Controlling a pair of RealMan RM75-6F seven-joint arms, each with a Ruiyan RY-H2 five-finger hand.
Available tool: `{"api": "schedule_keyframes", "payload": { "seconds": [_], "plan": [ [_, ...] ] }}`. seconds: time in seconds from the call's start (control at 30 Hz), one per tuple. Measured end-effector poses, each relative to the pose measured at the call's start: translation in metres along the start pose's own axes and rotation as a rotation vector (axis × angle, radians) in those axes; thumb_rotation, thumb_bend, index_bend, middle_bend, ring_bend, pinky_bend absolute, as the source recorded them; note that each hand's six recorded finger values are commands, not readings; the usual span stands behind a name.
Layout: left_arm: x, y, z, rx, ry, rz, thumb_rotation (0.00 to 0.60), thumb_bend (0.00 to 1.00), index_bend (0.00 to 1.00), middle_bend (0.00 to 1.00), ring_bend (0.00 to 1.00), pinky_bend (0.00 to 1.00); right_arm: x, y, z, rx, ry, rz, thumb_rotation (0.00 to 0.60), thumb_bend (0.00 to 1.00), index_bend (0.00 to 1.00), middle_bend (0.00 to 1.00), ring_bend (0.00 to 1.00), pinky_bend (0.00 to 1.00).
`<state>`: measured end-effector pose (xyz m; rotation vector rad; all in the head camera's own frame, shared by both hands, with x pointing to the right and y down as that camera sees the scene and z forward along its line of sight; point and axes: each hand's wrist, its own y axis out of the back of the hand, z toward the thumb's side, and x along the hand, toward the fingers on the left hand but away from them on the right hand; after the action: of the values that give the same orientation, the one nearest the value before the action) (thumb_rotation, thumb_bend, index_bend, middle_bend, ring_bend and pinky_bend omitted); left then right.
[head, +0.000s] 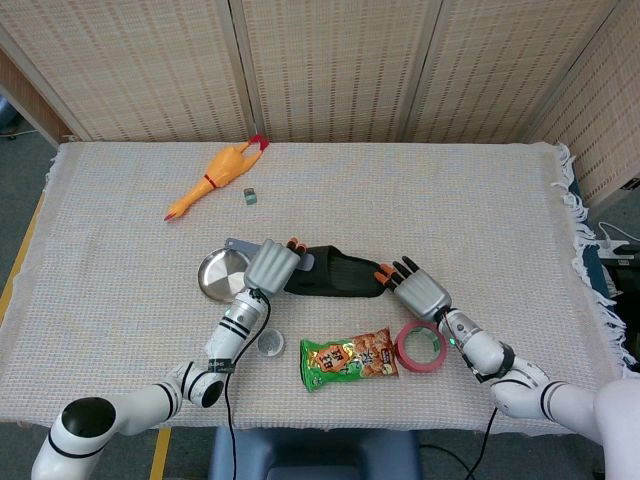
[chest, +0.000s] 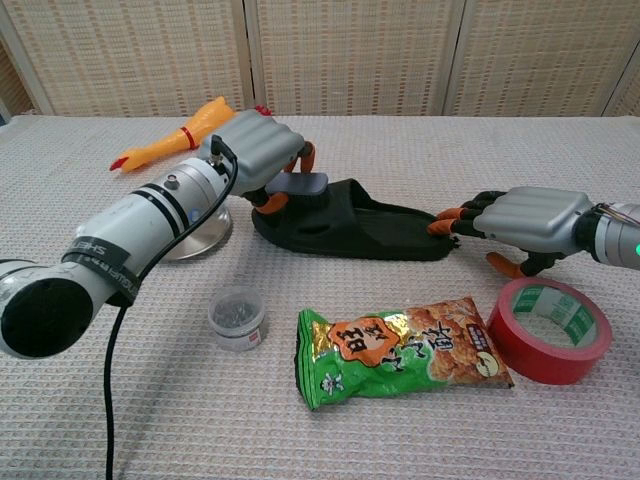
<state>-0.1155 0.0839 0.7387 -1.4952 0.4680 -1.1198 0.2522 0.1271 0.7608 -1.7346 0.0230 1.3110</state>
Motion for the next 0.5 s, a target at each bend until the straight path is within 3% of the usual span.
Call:
{"api": "schedule_keyframes", "payload": {
  "seconds": [0.17, 0.5],
  "plan": [
    [-0.001, 0.002, 0.003, -0.014, -0.01, 0.003, 0.6, 0.6, 0.69, 0.8, 0.9, 0.93, -0.001, 0.001, 0.0, -0.002, -0.001, -0.003, 0.6, 0.65, 0.09, 0.0, 0.0, 0.0],
    [-0.006, 0.019, 0.043, -0.089, -0.093, 0.033, 0.6, 0.59, 0.69, 0.8, 0.9, 0.93, 0.0, 0.0, 0.001, -0.01, 0.002, -0.003, 0.6, 0.65, 0.09, 0.0, 0.0, 0.0]
  ]
}}
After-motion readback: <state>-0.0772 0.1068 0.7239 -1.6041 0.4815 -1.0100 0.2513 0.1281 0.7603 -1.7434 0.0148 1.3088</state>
